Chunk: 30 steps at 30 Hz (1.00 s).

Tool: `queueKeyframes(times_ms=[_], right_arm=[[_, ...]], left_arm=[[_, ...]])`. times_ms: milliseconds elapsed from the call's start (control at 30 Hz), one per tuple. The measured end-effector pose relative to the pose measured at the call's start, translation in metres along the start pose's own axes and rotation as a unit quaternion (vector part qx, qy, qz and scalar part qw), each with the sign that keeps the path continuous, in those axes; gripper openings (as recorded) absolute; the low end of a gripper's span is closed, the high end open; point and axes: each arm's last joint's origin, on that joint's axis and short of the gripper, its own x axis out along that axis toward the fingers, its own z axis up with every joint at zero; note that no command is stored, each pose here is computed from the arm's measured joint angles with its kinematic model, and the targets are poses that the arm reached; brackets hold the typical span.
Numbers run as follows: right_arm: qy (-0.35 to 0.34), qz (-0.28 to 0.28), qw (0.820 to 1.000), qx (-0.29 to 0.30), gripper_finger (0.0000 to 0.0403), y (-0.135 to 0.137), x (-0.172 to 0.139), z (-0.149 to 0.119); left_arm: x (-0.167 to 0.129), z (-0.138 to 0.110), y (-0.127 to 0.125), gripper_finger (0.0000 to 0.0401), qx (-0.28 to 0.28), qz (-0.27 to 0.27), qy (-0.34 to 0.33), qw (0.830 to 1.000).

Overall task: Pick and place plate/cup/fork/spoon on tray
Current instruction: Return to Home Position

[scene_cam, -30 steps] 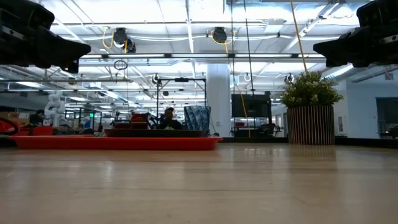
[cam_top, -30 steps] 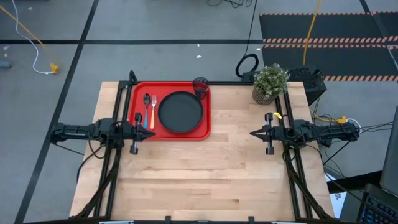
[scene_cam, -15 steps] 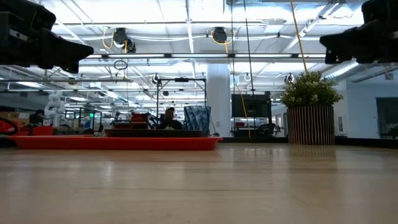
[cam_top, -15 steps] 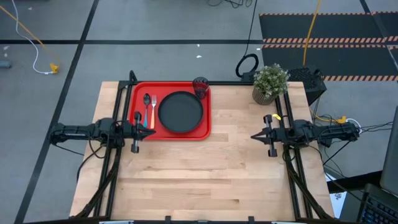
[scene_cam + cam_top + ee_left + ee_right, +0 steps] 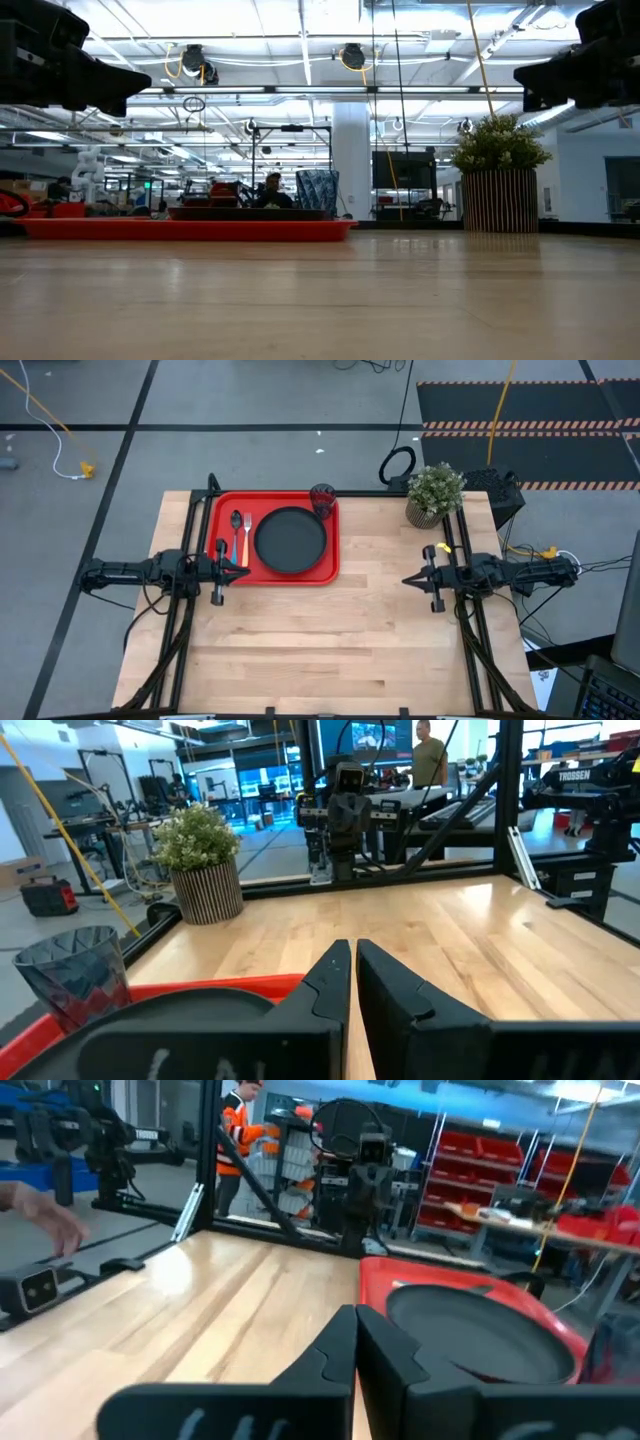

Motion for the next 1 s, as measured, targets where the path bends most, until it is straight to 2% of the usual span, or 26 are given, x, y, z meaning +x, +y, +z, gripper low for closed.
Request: queueKeyframes(times_ms=[133, 433, 700, 1000], right_arm=[[0.019, 0.003, 1.000, 0.022, 0.0000, 0.001, 0.000, -0.004], [0.018, 0.003, 1.000, 0.023, 0.0000, 0.001, 0.000, -0.003], [-0.027, -0.004, 0.999, 0.023, 0.0000, -0.001, 0.000, 0.005], [-0.030, -0.004, 0.999, 0.023, 0.0000, -0.001, 0.000, 0.006]], left_arm=[[0.000, 0.000, 0.000, 0.0017, 0.000, 0.000, -0.001, 1.000], [0.000, 0.000, 0.000, 0.0003, 0.000, 0.000, -0.001, 1.000], [0.000, 0.000, 0.000, 0.0030, 0.000, 0.000, -0.001, 1.000], [0.000, 0.000, 0.000, 0.0032, 0.001, 0.000, -0.002, 1.000]])
